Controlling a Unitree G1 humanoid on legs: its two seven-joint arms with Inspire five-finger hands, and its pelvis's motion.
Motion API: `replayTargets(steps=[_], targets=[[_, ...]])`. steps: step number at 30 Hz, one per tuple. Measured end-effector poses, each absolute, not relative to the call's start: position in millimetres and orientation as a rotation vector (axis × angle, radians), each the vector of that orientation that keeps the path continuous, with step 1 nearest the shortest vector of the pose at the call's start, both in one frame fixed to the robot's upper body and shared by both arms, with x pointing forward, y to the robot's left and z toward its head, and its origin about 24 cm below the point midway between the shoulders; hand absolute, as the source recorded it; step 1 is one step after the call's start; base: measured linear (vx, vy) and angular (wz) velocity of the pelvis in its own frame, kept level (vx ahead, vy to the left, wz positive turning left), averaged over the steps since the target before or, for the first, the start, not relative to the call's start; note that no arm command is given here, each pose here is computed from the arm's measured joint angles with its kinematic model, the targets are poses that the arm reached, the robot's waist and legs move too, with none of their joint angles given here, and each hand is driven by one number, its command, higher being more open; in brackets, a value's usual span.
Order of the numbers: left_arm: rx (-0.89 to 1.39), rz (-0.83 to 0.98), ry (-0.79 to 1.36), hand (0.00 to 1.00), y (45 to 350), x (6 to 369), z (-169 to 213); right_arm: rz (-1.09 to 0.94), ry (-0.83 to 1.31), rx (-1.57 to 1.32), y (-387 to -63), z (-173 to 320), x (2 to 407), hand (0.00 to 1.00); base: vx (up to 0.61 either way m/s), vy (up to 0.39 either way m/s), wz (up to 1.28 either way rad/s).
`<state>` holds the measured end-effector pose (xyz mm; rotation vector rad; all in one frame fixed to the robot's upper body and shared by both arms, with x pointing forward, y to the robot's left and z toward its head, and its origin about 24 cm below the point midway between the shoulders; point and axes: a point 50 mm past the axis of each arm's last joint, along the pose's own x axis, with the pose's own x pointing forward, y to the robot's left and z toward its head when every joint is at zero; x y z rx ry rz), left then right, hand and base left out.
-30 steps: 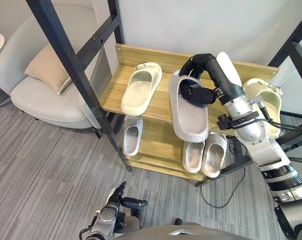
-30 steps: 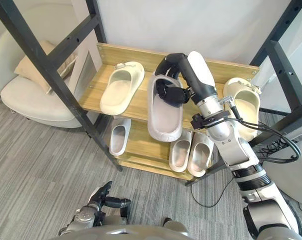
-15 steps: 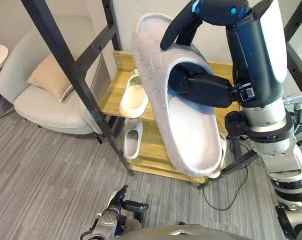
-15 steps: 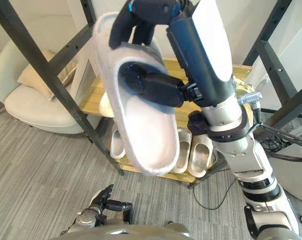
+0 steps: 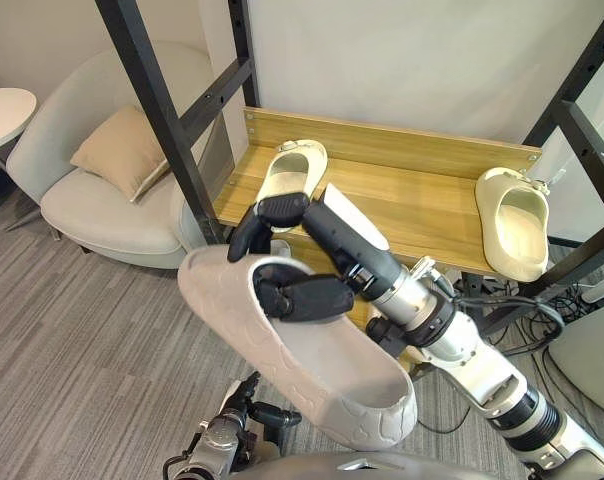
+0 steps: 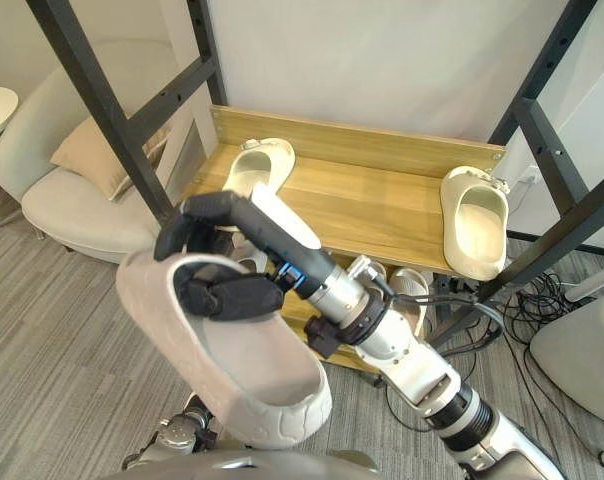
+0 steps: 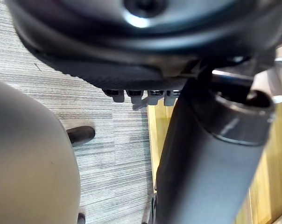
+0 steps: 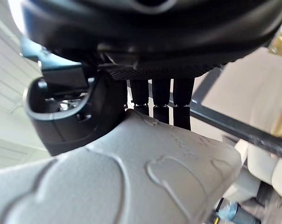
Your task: Organize the slippers on the shoe rack
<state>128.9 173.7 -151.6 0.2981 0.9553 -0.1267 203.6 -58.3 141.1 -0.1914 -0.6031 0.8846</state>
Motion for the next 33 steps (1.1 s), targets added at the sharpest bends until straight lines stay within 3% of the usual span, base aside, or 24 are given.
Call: replayTargets(steps=[5,12,17,23,33], targets=[[0.325,-0.154,0.856,1.0,168.3,163.2,-139.0,0.908,-0.541,-0.245,-56.8,125.2,207.8,0.0,-0.16,-0.023,0.3],[0.27,-0.084,0.66,1.0,169.7,209.0,-109.9,0.853,-0.511,-0.561,-69.9,111.2,233.4,0.0,-0.24,0.005,0.13],[0.232,-0.046,0.544,1.0,171.7,231.7,-89.9,0.686,-0.554,-0.745,-92.8,122.3,258.3,0.0,-0.11,0.019,0.14],[0.236,0.065,0.478,1.0,195.6,240.8,-76.2,0.43,-0.703,-0.885,-115.7,157.3,281.7,0.0,-0.05,0.049,0.02],[0.162,0.073,0.294,1.0,187.2,260.1,-45.5,0.16,-0.859,-0.998,-135.6,200.1,296.5,0.0,-0.03,0.042,0.0]])
